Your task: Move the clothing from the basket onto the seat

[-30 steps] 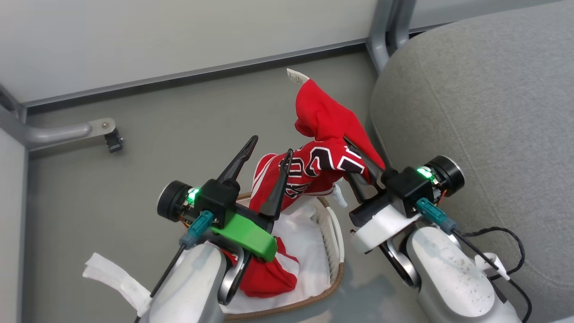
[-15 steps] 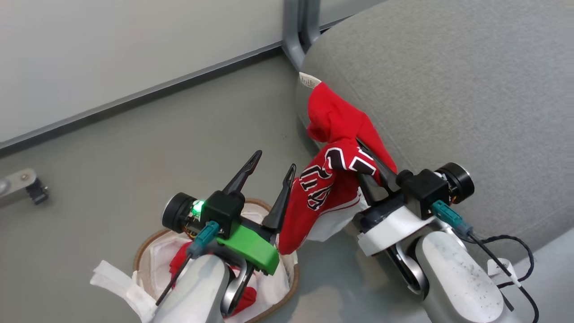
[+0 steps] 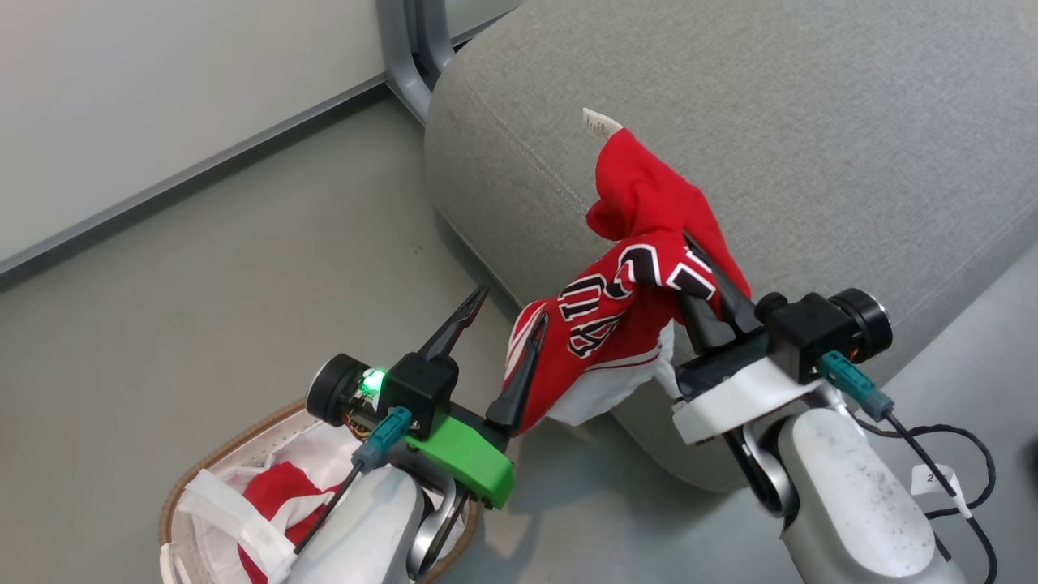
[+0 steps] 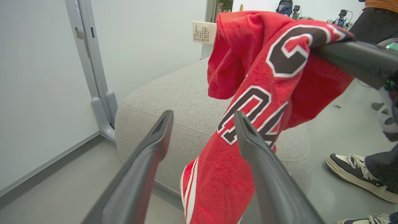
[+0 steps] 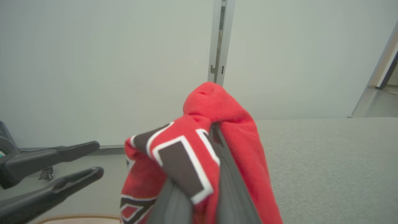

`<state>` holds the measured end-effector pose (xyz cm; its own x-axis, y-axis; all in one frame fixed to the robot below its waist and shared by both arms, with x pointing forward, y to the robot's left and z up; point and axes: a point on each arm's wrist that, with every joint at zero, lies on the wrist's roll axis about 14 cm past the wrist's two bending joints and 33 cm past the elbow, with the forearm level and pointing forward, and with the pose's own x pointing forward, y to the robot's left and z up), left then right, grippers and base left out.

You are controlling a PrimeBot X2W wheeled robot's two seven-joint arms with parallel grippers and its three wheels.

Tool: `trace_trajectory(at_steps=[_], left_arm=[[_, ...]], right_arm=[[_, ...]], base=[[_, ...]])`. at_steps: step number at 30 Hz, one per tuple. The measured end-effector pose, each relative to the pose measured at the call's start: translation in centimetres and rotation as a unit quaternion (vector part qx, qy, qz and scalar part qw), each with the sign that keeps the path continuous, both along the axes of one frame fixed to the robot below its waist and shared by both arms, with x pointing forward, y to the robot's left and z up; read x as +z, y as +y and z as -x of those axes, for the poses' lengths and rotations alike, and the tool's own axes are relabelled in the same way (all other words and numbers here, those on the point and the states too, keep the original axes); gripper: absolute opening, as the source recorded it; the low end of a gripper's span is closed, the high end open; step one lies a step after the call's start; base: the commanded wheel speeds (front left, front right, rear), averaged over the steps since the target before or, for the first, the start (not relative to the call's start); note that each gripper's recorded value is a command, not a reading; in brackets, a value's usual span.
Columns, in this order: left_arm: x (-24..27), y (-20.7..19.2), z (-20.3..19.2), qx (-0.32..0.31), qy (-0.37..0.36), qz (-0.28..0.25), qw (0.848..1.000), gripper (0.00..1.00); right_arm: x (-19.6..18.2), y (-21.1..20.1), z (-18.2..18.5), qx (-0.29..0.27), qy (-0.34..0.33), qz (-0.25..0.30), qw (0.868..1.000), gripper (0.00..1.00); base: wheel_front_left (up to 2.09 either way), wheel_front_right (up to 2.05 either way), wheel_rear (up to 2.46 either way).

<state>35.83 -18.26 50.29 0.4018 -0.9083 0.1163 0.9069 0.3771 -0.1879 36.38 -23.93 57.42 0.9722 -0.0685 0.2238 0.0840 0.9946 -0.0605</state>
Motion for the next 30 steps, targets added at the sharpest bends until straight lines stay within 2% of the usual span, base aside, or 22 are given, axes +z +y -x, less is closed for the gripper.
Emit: trace_trajectory(at_steps=[9,23,26,30], left_arm=[[-2.7,0.0,-1.2,-0.008,0.018,-0.016,1.0,1.0],[-7.5,1.3,-5.3,0.006,0.04,-0.036,0.999,1.0],[-8.5,1.6,-6.1,0.01,0.046,-0.036,0.998,1.0],[-10.0,2.2,-7.2,0.018,0.055,-0.039,0.998,1.0]], right_arm=[[3.2,-4.9,-2.5,-0.05,-0.021,0.072,0.996,0.0],[8.3,-12.0,-9.7,-0.109,-0.035,0.189,0.975,0.0],[9.3,-13.9,-11.0,-0.13,-0.041,0.2,0.97,0.0],[8.8,-15.8,-13.1,-0.148,-0.026,0.21,0.966,0.0]], base=[[0.0,0.0,0.0],[0.0,0.0,0.0],[0.0,0.0,0.0],[0.0,0.0,0.0]])
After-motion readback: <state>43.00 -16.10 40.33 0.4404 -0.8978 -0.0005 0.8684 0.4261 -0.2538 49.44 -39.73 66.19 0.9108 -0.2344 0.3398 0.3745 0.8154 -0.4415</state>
